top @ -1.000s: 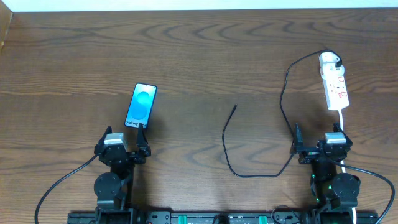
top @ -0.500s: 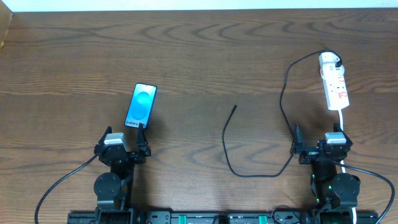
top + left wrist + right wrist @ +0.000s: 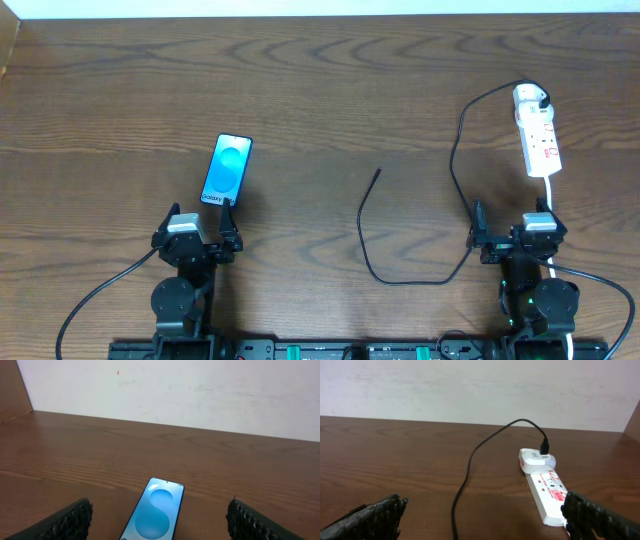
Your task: Plug charger to phone and switch on socket
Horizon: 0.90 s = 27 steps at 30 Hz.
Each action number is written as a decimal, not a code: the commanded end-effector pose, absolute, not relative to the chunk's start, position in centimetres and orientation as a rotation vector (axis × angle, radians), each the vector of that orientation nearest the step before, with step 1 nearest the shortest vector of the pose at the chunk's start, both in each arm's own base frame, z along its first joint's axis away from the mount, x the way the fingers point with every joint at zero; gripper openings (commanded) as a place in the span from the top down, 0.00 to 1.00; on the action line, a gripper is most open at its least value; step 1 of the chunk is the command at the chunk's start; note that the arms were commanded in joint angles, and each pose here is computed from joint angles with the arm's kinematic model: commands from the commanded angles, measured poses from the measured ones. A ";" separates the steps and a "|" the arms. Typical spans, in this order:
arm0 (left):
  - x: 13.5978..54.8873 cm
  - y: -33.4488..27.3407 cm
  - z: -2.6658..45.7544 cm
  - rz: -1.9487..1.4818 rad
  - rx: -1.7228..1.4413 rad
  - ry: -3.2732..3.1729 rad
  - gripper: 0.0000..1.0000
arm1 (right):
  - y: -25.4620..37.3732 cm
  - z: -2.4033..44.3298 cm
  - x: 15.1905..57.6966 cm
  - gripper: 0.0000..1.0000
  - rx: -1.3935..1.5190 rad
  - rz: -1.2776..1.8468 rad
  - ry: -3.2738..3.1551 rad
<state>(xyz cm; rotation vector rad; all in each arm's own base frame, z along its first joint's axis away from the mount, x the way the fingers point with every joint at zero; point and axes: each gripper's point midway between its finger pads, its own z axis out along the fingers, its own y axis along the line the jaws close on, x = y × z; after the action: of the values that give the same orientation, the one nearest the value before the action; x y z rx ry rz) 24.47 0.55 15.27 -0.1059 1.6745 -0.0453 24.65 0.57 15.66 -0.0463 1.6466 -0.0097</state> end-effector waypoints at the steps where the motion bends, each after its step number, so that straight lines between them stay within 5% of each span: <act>1: 24.4 0.8 13.6 -0.043 -0.128 1.724 0.14 | 0.3 15.6 24.6 0.01 -0.045 -0.030 1.648; 27: 24.7 -0.1 15.5 -0.086 -0.091 1.762 0.14 | 0.3 15.6 24.6 0.01 -0.045 -0.030 1.648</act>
<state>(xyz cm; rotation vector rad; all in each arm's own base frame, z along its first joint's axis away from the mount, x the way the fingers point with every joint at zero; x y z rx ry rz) 24.57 -0.02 13.30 -0.0864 1.7903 -0.0701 24.65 0.57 15.65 -0.0463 1.6470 -0.0097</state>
